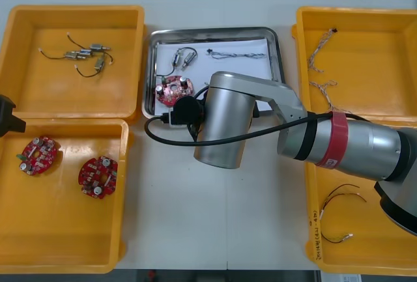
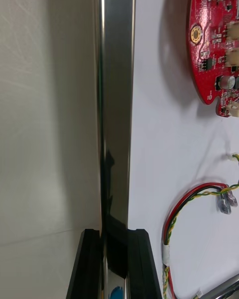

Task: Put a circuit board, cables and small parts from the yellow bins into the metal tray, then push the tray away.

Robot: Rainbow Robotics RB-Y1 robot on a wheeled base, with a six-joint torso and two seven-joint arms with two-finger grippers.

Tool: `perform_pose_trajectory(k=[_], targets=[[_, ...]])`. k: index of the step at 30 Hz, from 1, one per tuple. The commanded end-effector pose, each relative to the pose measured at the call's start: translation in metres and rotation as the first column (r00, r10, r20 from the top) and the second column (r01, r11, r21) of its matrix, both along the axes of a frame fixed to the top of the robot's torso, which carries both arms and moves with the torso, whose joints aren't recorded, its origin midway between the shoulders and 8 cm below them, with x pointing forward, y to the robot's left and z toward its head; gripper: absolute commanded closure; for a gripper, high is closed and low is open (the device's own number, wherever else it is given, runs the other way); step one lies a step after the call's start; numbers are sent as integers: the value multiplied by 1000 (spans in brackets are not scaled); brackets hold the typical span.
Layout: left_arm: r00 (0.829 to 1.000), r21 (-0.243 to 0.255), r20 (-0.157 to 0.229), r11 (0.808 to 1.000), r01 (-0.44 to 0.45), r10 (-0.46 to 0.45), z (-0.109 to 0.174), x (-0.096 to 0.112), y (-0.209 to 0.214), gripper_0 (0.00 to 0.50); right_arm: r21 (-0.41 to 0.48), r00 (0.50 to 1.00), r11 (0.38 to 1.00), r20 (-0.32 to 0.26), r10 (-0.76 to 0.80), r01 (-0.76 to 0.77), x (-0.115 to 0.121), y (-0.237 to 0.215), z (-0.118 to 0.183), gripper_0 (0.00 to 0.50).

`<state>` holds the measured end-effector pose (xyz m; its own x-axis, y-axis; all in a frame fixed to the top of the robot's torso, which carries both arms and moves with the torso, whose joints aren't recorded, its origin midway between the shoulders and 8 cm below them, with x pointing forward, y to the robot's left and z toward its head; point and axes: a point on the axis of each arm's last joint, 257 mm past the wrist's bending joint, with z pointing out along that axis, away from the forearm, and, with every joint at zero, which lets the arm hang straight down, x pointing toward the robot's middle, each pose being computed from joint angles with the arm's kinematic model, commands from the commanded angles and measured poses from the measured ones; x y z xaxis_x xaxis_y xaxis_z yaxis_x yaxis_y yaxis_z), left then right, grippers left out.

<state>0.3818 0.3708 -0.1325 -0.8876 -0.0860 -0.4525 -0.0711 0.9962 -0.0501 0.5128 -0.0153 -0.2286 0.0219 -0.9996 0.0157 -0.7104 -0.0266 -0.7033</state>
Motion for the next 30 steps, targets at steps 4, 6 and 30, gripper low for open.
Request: perform_pose_trajectory(k=[4, 6, 30], targets=[[999, 67, 14, 997, 47, -48, 11, -5, 11, 0, 34, 999, 999, 42, -15, 14, 21, 6, 29, 500], [999, 67, 14, 997, 47, -48, 11, -5, 11, 0, 35, 999, 999, 37, -17, 16, 26, 7, 32, 500], [999, 67, 14, 997, 47, -48, 11, -5, 11, 0, 80, 997, 996, 67, -39, 34, 76, -1, 55, 500]])
